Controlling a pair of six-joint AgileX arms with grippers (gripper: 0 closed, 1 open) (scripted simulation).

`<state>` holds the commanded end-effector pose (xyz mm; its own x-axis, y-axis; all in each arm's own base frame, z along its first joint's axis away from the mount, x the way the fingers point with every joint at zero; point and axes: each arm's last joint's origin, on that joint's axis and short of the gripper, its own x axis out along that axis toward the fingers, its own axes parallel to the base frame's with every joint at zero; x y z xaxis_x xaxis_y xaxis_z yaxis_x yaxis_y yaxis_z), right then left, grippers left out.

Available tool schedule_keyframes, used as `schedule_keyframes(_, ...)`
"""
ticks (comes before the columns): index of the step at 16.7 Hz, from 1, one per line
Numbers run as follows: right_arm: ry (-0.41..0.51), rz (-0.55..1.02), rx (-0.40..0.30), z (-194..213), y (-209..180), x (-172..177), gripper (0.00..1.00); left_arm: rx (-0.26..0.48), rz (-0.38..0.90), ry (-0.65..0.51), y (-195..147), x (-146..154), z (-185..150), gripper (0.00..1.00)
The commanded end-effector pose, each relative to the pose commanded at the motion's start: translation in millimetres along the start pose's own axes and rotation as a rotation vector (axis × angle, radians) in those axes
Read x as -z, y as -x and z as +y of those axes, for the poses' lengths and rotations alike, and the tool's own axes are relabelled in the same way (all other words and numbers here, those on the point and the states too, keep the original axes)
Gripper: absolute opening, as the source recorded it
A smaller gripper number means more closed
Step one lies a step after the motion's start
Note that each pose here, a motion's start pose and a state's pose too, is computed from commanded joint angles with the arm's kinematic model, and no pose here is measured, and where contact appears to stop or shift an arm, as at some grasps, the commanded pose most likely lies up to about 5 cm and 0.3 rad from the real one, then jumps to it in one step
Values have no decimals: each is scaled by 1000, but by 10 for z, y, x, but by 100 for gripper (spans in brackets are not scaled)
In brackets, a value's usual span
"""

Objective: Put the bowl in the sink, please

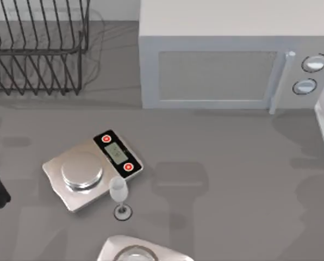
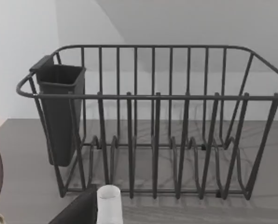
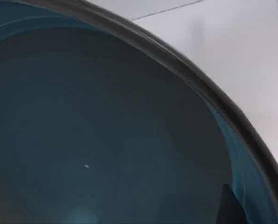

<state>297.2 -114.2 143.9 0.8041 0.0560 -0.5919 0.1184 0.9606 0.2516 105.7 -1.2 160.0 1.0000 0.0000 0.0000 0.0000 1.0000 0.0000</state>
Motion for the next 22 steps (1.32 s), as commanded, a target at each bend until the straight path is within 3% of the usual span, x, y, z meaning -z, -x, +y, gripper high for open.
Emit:
schedule_keyframes(5,155,-396,-13,-136,317,-165,0,0,0,0,0,0,0,100)
schedule_keyframes(9,261,-601,-22,-99,583,-342,0,0,0,0,0,0,0,100)
schedule_keyframes(17,280,-636,-29,-89,601,-376,0,0,0,0,0,0,0,100)
schedule_keyframes(22,278,-638,-22,-275,274,-148,0,0,0,0,0,0,0,100)
